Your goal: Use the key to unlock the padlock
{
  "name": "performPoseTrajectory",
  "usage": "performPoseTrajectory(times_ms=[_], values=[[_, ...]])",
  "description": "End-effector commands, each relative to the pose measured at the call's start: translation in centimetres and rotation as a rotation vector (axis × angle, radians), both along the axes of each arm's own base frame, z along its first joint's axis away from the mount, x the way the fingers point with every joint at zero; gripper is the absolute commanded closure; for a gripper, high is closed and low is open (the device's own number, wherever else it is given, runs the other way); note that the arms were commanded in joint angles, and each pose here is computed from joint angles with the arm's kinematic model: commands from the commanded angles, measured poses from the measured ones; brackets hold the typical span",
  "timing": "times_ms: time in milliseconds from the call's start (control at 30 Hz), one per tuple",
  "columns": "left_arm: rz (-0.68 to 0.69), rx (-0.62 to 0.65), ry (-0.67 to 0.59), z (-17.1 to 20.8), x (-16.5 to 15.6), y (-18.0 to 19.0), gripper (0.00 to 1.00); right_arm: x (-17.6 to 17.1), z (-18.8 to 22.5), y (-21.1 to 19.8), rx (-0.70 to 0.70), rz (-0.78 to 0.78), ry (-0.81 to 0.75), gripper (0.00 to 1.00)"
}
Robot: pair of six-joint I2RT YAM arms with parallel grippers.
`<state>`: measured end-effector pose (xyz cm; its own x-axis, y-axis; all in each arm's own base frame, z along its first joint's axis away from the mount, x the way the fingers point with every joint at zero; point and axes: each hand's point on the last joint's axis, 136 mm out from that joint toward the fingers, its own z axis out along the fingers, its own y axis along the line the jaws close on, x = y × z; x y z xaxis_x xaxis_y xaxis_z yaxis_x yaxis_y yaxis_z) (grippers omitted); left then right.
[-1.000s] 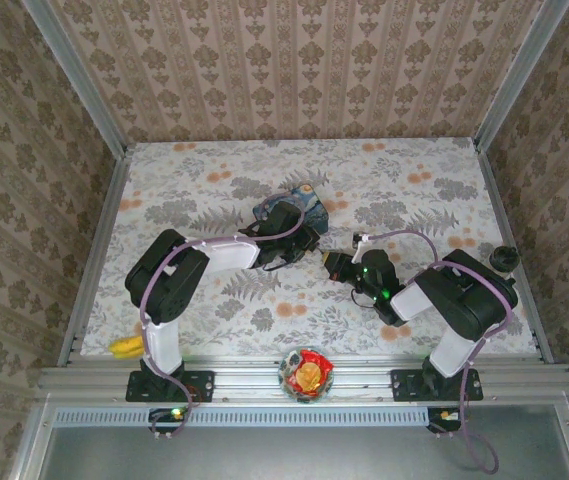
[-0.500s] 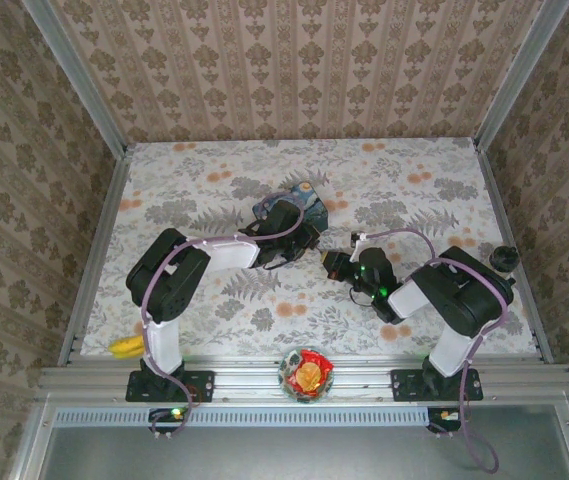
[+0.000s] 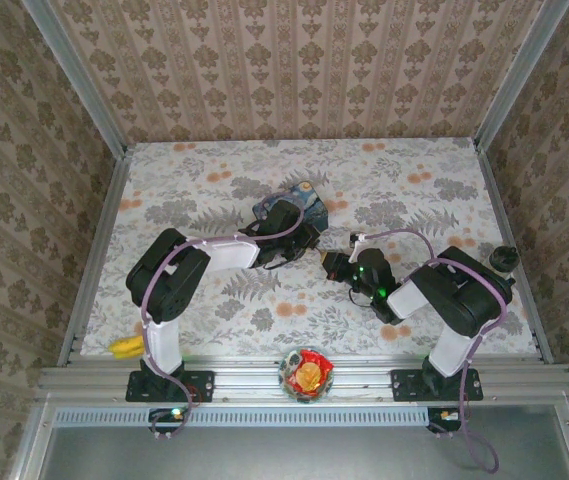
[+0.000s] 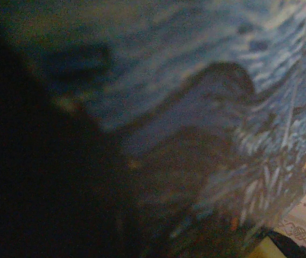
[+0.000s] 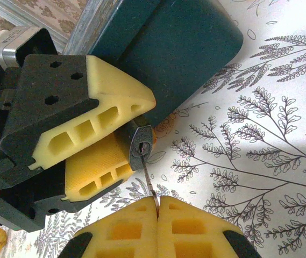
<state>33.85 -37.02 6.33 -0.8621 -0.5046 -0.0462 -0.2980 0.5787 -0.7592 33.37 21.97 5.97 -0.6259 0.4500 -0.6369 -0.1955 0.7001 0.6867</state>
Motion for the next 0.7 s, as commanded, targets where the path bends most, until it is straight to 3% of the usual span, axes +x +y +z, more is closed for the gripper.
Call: performPoseTrajectory(times_ms=[0,267,667], values=[[0.005,-0.019,0.232,-2.5,-4.1,0.5,1.00,0.6,1.8,0.1,-0.019,-0.011,-0.063,1.00],[0.066,-0.015,0.235,-1.5,-4.6,2.0,1.00,-1.3,1.7,-0.9,-0.028,-0.002,-0.055,1.00],[0.076,-0.070,0.241,-1.6,-4.3,0.8,1.00,-2.2,2.0,-0.3,-0.064,0.042,-0.073,1.00]])
